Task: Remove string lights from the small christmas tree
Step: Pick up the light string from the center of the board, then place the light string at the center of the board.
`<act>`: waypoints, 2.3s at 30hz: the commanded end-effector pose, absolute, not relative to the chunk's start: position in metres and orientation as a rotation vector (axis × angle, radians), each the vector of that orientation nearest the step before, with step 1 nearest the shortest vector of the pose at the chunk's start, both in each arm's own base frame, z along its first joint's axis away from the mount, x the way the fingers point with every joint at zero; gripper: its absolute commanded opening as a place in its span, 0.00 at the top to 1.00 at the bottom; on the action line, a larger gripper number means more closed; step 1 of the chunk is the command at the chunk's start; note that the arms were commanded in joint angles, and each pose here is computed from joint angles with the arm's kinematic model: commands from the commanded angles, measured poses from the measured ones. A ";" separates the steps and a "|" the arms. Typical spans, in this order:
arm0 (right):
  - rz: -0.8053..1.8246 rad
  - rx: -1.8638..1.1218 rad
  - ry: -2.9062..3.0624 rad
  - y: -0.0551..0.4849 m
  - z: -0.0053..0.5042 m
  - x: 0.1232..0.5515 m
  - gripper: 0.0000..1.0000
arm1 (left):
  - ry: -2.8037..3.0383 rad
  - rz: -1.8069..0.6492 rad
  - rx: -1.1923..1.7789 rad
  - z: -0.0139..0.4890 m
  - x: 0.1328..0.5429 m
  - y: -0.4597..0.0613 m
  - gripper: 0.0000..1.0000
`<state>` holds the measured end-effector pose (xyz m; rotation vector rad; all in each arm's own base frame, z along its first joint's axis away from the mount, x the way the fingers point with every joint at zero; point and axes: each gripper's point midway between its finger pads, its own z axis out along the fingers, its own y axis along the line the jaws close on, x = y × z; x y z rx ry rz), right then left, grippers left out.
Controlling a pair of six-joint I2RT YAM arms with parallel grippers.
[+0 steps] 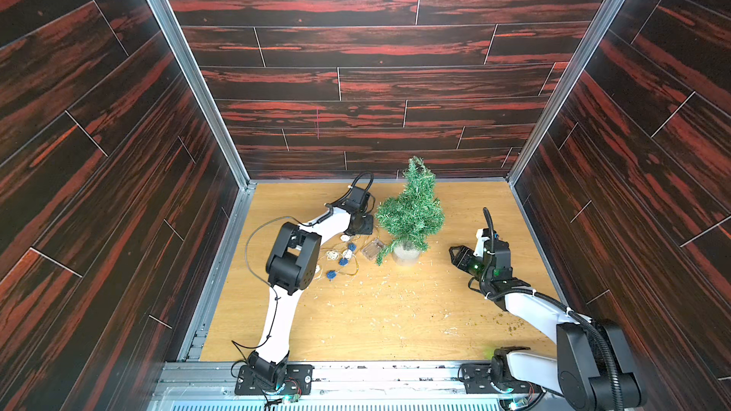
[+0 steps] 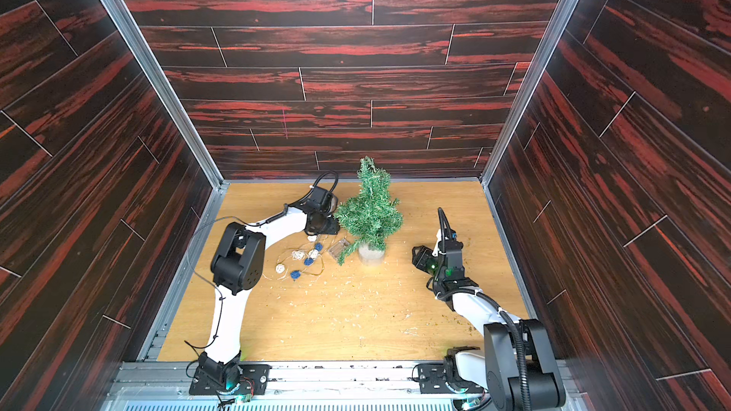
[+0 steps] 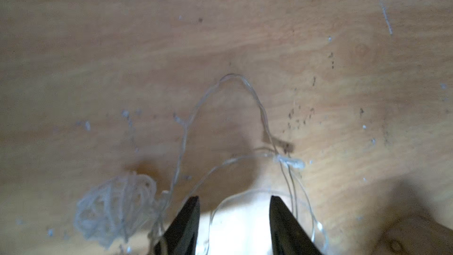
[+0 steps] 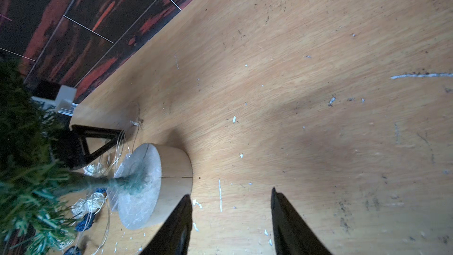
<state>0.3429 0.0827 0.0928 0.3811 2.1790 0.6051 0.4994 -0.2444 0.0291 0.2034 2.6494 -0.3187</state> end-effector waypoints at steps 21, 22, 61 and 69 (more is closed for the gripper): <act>0.597 0.402 2.162 0.080 0.095 0.346 0.45 | 2.786 0.064 -0.036 0.039 0.428 -0.118 1.00; 0.599 0.400 2.160 0.080 0.096 0.346 0.45 | 2.792 0.054 -0.112 0.039 0.425 -0.105 1.00; 0.612 0.395 2.169 0.082 0.096 0.346 0.45 | 2.335 -0.349 -0.506 0.189 0.423 -0.063 1.00; 0.605 0.407 2.175 0.081 0.091 0.347 0.45 | 2.426 -0.181 -0.526 0.144 0.405 -0.046 1.00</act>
